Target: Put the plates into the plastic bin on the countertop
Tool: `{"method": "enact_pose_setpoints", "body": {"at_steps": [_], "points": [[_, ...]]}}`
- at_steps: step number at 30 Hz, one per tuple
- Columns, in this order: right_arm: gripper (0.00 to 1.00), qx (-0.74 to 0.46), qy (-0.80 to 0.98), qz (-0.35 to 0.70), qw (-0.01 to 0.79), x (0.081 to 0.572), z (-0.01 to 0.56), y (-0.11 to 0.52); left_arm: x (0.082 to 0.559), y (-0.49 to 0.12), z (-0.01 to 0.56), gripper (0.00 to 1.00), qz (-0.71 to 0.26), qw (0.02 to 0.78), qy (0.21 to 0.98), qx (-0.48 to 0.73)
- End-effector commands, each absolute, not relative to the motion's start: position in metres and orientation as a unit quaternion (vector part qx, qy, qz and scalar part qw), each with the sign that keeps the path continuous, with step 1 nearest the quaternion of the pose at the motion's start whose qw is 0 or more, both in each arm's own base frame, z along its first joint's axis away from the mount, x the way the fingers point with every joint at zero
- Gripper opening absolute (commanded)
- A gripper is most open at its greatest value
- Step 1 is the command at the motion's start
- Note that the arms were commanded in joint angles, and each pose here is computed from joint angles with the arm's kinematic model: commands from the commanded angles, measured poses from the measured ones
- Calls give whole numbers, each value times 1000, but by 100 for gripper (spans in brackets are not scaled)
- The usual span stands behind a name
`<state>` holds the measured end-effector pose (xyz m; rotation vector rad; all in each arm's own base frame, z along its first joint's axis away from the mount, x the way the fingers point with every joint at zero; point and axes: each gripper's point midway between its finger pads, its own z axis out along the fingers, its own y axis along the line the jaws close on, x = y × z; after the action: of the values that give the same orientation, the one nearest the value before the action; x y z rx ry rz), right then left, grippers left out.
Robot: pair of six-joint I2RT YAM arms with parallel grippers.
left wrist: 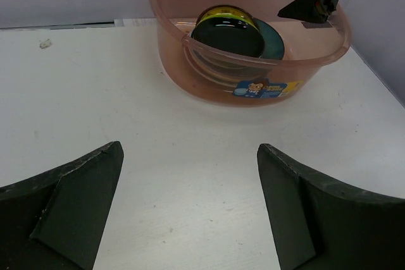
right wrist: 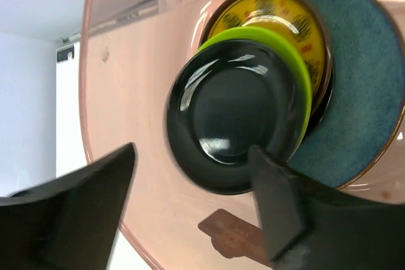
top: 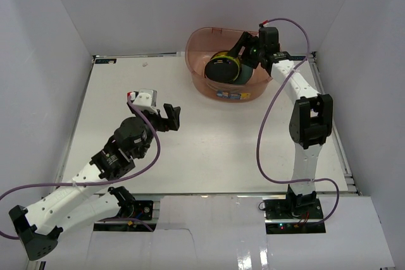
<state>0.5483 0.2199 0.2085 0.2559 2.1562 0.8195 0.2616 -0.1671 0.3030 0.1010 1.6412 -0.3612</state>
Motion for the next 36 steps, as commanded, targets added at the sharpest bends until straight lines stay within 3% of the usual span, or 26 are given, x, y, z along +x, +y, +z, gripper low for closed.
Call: {"method": "enact_pose_setpoints", "body": {"at_steps": [1,6,10,11,13,14,16,18,24,27,31,36], "points": [[83,82,834,307,452,550,258,208,264,-166,307,98,-164,668,725,38],[96,58,824,278,490,530,291,192,266,-164,305,98,-160,668,725,34],[90,24,799,268,537,480,336,176,270,-166,299,98,-153,663,732,32],[90,12,814,259,520,465,308,173,270,-166,297,98,-153,661,734,30],[90,-44,773,295,559,422,343,181,271,-168,297,98,-156,660,735,30],[90,-60,787,298,537,402,306,183,270,-170,297,98,-163,660,733,32],[90,-85,752,320,570,361,329,183,269,-173,302,98,-173,662,729,34],[90,-83,767,320,550,332,298,176,267,-177,312,98,-191,665,721,37],[90,-113,712,294,628,251,299,142,258,-172,342,98,-222,668,710,15],[90,-107,707,278,642,231,283,129,250,-161,332,98,-224,654,723,-9],[90,-78,734,311,598,218,216,133,238,-148,289,98,-219,616,756,-46],[90,-75,707,331,621,216,226,136,227,-152,259,98,-259,583,767,-72]]}}
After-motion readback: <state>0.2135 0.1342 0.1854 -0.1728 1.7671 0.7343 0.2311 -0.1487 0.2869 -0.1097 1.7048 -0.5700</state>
